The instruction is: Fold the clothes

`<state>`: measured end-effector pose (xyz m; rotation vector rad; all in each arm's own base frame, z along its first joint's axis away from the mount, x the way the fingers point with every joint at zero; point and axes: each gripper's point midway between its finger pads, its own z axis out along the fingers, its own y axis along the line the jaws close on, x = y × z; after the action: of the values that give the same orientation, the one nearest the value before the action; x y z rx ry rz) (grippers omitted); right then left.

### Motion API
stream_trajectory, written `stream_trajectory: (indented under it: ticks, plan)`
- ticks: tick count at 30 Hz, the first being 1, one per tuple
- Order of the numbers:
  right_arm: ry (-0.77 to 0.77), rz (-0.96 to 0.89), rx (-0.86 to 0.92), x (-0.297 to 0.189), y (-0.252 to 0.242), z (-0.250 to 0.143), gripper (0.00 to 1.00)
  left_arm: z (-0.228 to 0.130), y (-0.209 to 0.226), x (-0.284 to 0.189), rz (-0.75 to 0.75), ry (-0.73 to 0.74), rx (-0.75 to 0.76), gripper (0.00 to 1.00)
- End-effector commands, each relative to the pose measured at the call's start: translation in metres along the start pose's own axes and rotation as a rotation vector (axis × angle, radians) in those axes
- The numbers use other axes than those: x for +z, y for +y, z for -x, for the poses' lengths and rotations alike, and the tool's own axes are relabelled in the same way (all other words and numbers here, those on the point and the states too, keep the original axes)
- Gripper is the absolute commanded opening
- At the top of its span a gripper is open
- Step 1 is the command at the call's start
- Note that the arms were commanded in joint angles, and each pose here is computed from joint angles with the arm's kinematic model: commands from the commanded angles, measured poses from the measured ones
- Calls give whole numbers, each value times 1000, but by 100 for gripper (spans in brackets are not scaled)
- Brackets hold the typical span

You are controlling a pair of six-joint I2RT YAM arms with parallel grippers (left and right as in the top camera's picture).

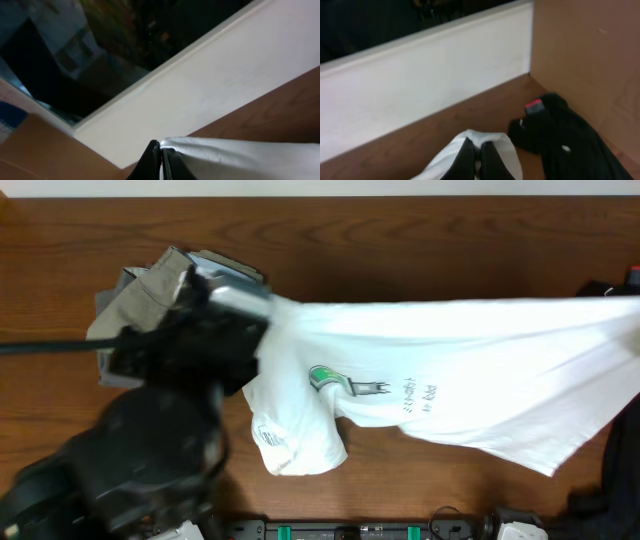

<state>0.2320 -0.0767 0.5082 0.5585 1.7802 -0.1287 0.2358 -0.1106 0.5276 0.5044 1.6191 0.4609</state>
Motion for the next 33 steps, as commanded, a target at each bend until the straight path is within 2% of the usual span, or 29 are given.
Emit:
stream_trajectory:
  ticks: [1,7,10,16,21,25,29,31,33]
  plan:
    - [24,-21,16,39,6,3,1,4,4,20,101,54,110,6]
    - [13,1,11,101,26,13,1,27,20,72,246,44,105,6]
    - [-16,5,-16,109,29,20,1,36,30,79,306,38,133,6]
    - [-59,16,-18,75,24,29,1,44,41,51,335,28,90,6]
    - [-63,18,-17,41,16,25,1,47,33,22,305,26,70,6]
    - [-40,18,-22,29,12,18,1,39,14,14,254,35,41,6]
    - [-50,14,-31,27,11,20,1,28,-3,17,193,32,-76,22]
    - [-57,15,-36,27,11,22,1,22,-22,22,79,18,-126,29]
    - [-61,16,-35,27,11,22,1,16,-55,25,-124,16,-165,33]
